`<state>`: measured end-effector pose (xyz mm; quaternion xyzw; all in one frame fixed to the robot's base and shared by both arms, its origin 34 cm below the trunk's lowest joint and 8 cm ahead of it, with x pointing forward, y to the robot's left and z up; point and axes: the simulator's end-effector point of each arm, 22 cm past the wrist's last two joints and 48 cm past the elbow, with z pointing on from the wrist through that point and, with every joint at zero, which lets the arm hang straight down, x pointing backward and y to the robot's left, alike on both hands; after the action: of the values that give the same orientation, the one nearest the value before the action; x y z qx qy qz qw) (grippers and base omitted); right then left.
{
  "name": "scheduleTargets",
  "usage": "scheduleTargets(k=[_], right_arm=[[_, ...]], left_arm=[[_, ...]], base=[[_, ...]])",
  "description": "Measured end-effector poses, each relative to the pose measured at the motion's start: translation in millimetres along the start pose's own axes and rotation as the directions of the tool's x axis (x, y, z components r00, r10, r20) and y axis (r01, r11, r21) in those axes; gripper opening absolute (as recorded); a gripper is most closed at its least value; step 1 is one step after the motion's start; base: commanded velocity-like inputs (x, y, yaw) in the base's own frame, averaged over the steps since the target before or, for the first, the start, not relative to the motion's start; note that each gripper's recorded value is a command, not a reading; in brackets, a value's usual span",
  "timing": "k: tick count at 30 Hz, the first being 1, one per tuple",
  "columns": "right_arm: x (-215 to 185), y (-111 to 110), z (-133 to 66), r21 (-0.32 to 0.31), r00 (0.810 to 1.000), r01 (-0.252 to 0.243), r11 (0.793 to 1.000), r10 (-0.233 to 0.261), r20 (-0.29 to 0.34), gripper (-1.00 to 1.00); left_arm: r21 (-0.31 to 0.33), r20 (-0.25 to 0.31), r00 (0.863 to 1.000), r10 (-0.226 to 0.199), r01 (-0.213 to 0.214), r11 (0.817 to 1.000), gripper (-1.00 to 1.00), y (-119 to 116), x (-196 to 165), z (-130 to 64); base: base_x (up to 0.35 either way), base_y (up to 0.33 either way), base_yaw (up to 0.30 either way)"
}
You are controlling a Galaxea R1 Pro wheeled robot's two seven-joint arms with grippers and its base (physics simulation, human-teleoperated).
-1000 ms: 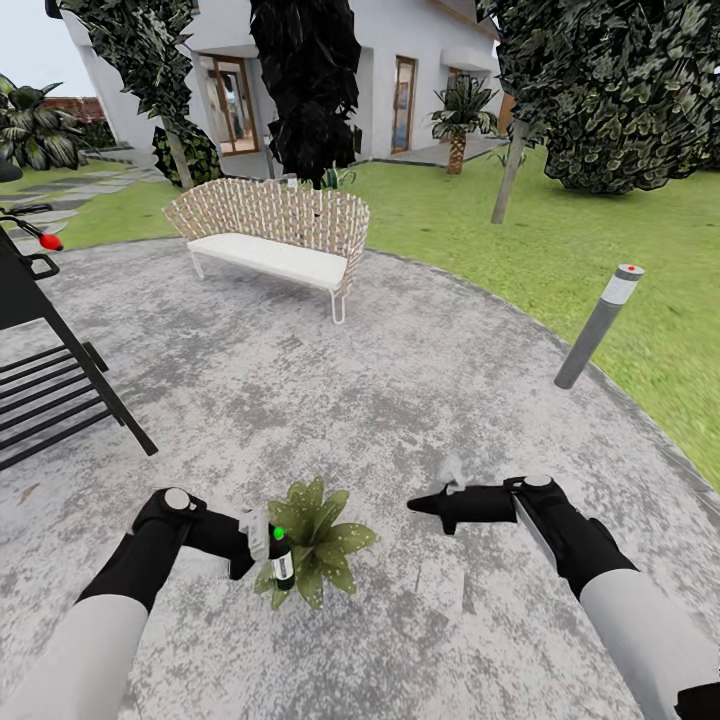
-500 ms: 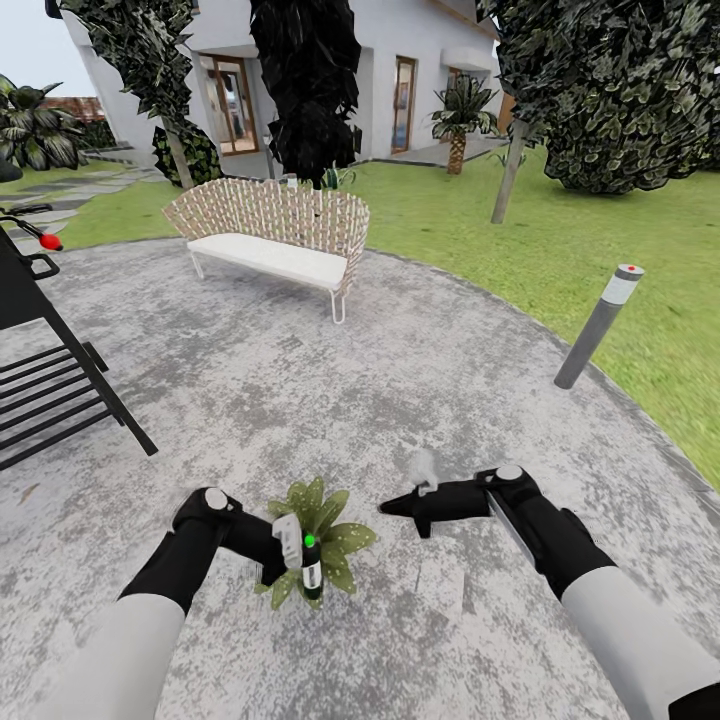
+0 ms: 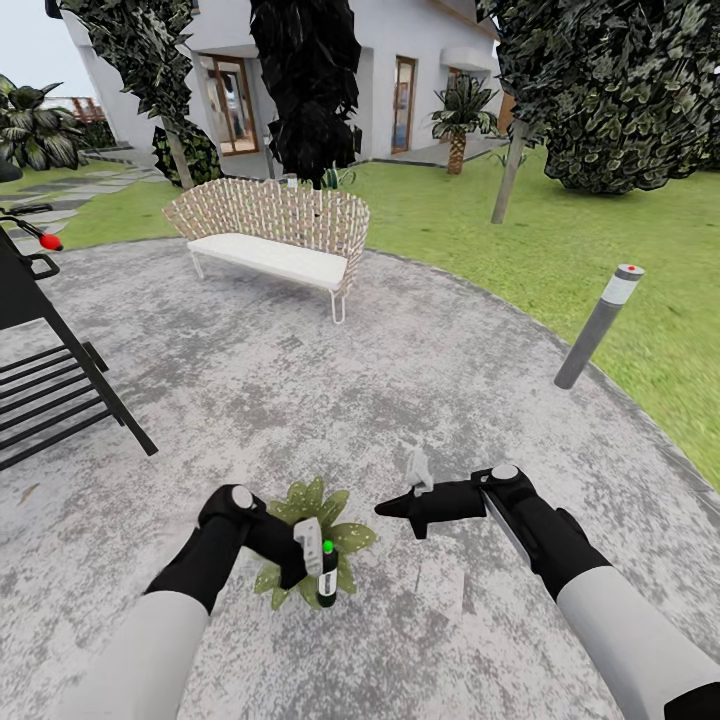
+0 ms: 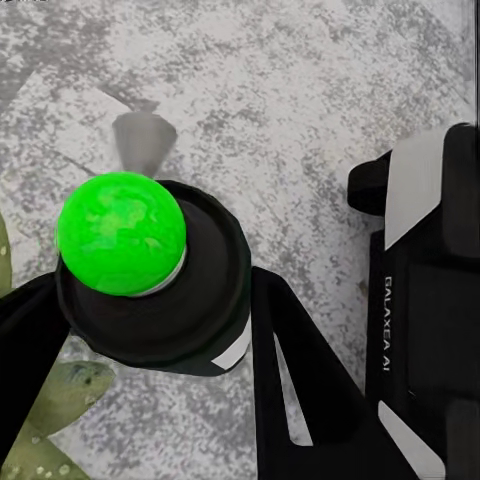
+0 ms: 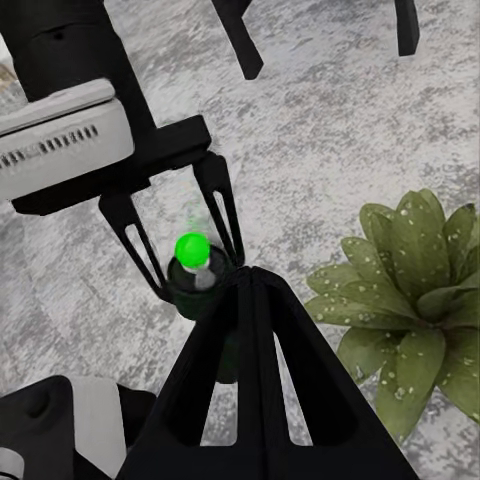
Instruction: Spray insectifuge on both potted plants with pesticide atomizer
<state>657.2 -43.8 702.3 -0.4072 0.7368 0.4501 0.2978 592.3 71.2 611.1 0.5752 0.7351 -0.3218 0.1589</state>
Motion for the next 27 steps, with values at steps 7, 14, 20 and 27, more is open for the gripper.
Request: scheduleTargets(k=[7,14,20,27], right_arm=[[0.3,0.2,0.2,-0.001,1.000,0.000,1.000,0.000,-0.001,-1.00],[0.5,0.2,0.3,-0.001,1.000,0.000,1.000,0.000,-0.001,-1.00],[0.8,0.4,0.5,-0.001,1.000,0.000,1.000,0.000,-0.002,-1.00],[0.3,0.8,0.9,-0.002,1.000,0.000,1.000,0.000,-0.001,-1.00]], left_arm=[[0.020,0.005,1.000,0.027,-0.027,0.999,-1.00,-7.3,-13.9,8.6],[-0.014,0.014,1.000,-0.007,0.007,1.000,-1.00,0.1,-27.8,1.1],[-0.025,0.020,1.000,-0.002,0.002,1.000,-1.00,1.8,-33.5,-1.1],[-0.016,0.037,0.999,0.006,-0.005,1.000,-1.00,-2.3,-45.3,3.8]], base=[[0.000,0.000,0.000],[0.000,0.000,0.000],[0.000,0.000,0.000],[0.000,0.000,0.000]])
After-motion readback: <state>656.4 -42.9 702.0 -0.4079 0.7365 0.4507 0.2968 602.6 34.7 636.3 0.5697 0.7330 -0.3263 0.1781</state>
